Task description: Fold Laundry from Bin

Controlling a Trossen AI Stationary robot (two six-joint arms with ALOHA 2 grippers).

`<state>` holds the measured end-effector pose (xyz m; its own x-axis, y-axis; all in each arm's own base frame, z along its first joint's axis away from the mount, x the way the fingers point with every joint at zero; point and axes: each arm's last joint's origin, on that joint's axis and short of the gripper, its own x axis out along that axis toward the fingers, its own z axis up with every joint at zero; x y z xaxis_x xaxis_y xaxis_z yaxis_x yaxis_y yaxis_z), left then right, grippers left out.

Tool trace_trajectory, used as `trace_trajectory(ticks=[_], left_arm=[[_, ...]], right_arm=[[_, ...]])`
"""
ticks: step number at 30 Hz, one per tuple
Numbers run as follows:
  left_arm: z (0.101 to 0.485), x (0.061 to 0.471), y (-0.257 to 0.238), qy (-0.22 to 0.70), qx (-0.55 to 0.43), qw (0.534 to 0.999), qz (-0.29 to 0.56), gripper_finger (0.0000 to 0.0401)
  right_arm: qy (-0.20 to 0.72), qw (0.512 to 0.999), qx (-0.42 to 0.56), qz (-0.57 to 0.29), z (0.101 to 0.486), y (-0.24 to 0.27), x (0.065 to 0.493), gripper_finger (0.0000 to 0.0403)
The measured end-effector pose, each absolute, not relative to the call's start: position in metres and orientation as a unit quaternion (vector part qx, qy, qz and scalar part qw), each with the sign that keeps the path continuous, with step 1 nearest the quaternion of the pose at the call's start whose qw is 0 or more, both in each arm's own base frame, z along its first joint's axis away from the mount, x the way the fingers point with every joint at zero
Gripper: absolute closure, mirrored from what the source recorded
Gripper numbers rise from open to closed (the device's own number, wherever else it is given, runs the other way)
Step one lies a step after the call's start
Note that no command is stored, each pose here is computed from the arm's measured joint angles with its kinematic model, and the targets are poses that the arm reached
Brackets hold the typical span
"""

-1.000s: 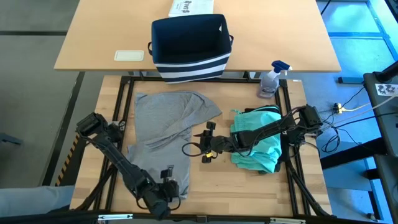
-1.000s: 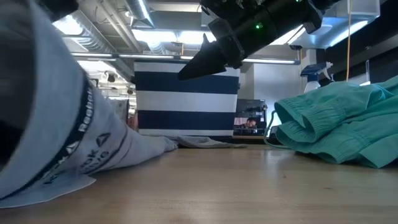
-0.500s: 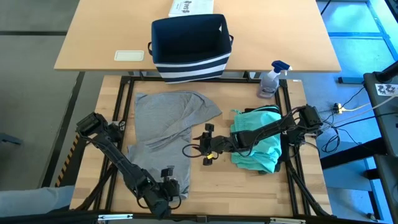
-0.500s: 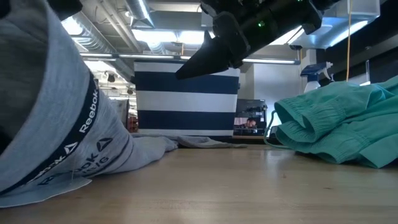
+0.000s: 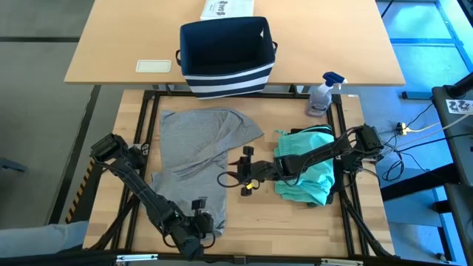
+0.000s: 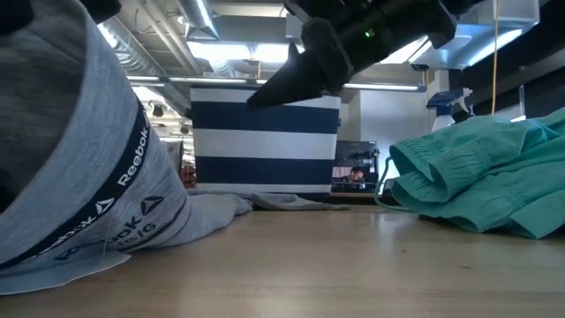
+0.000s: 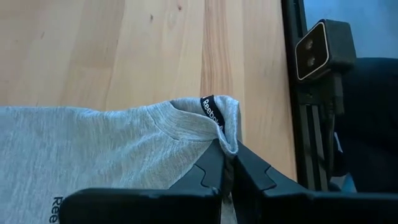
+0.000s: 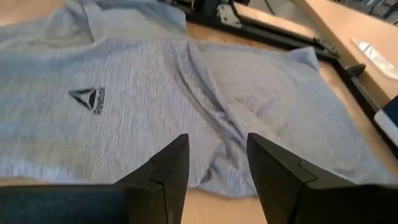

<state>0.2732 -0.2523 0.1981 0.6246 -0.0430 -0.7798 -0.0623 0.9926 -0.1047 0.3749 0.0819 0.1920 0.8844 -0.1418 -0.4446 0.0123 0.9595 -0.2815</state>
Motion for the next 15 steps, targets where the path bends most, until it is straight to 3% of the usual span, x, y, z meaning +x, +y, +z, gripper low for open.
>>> trace_trajectory(ticks=[15], left_arm=[[0.198, 0.274, -0.251, 0.424, -0.064, 0.903, 0.021, 0.0390]], right_arm=[[0.221, 0.969, -0.106, -0.037, 0.195, 0.066, 0.380, 0.0243]])
